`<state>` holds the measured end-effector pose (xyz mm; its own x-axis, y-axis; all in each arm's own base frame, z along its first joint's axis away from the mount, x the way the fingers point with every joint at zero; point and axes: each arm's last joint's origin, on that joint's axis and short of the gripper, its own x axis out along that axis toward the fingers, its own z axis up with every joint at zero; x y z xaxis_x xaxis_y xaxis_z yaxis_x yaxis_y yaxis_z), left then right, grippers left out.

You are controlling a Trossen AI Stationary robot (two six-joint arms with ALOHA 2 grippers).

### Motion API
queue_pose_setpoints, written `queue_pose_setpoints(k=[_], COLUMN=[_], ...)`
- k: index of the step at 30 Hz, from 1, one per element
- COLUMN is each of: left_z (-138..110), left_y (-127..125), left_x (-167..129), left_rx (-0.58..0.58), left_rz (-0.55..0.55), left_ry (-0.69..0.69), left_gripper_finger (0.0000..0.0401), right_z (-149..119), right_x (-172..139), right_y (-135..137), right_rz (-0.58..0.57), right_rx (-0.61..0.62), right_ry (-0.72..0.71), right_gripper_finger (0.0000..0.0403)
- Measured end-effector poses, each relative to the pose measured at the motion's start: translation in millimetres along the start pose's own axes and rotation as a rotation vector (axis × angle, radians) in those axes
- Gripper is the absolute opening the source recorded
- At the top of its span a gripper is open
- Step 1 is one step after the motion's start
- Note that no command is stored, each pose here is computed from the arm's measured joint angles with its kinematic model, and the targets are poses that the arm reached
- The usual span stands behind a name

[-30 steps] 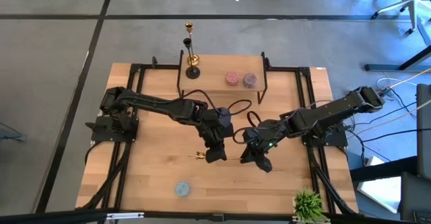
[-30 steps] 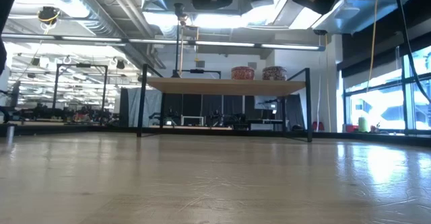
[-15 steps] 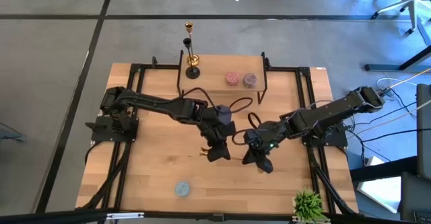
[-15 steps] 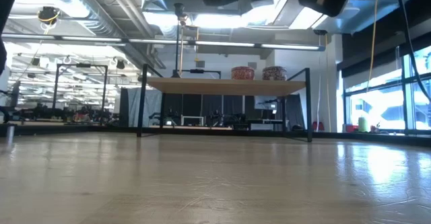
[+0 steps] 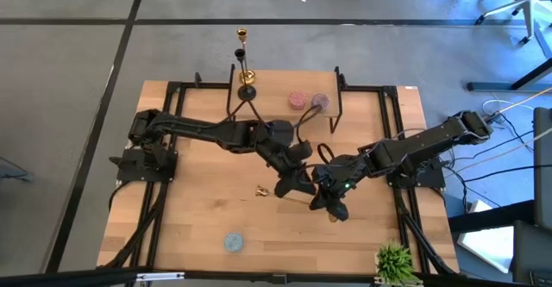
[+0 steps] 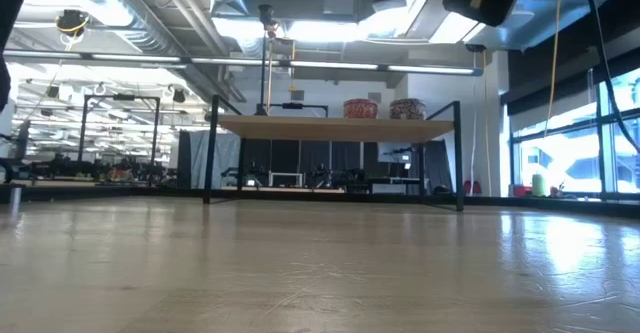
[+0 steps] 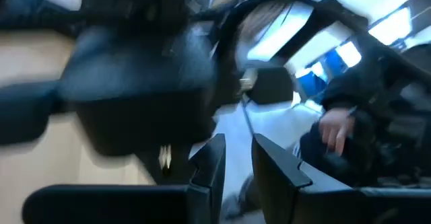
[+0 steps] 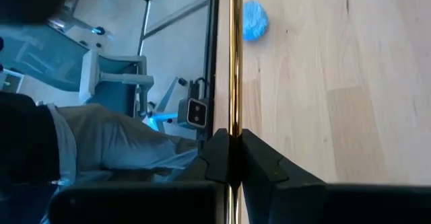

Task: Pick & Place candle stick holders
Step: Put the gold brass candlestick on the shelf

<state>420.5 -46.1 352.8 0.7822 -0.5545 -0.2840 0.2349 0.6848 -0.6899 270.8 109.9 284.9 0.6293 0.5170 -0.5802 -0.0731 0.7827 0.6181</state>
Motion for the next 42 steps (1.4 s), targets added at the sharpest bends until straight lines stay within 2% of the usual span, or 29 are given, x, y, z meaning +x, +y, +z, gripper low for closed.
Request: queue_pose_setpoints(k=[5,15,20,33,42], left_z=[11.4,18.3,17.2,10.9,-1.7], left_y=[-4.0,-10.2,-9.8,-19.1,-15.6], left_x=[-3.8,-14.4,-14.3,-25.0,-32.6], left_rx=[0.040,0.105,0.091,0.046,-0.022], left_rz=[-0.037,0.034,0.022,0.083,0.160], left_ry=[-0.102,-0.196,-0.173,-0.128,0.000], left_gripper_finger=[0.0070,0.0070,0.0070,0.0070,0.0070], right_z=[2.3,10.1,10.2,9.2,5.3], right_x=[0.0,-1.5,-0.8,-0.3,-10.6], right_y=[5.3,11.8,11.3,10.0,12.4], right_rz=[0.034,0.073,0.061,0.035,0.027], right_rx=[-0.007,-0.013,-0.007,0.005,0.003], right_ry=[-0.037,-0.140,-0.147,-0.146,-0.125], right_gripper_finger=[0.0020,0.0019,0.0019,0.0019,0.0019])
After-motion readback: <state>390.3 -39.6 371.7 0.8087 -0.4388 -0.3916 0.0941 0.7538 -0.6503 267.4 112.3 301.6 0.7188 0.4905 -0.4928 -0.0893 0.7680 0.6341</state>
